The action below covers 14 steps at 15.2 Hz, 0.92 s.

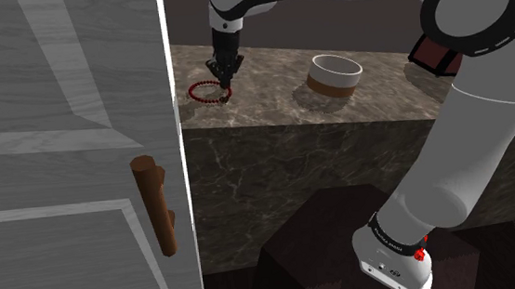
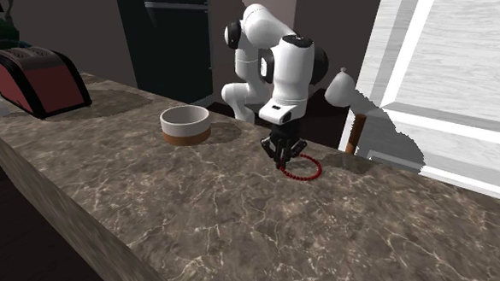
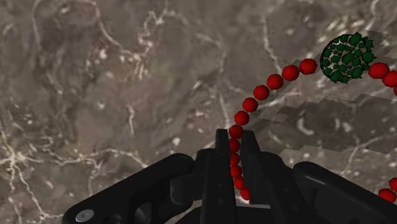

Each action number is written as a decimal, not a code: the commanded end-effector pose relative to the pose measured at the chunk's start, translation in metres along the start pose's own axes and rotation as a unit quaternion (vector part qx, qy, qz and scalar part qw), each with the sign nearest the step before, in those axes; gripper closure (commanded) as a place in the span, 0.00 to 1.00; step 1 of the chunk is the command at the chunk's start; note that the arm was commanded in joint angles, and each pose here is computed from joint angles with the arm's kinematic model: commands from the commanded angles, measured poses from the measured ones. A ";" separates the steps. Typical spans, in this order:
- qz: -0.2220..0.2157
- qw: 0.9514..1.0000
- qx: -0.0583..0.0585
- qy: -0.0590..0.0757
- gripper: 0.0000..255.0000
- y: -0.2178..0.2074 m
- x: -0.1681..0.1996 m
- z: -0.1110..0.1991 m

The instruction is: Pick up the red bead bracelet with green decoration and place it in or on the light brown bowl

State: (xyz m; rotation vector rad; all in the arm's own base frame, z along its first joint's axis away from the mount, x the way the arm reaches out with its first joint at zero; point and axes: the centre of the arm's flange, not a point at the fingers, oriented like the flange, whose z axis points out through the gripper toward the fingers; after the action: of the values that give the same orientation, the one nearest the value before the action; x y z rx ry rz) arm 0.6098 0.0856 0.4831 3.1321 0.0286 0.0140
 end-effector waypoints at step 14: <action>0.001 1.000 -0.001 -0.003 1.00 0.003 0.001 -0.075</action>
State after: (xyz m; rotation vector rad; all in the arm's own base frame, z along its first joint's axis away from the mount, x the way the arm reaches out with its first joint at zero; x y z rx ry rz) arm 0.6105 0.0830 0.5539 3.1303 0.0244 0.0063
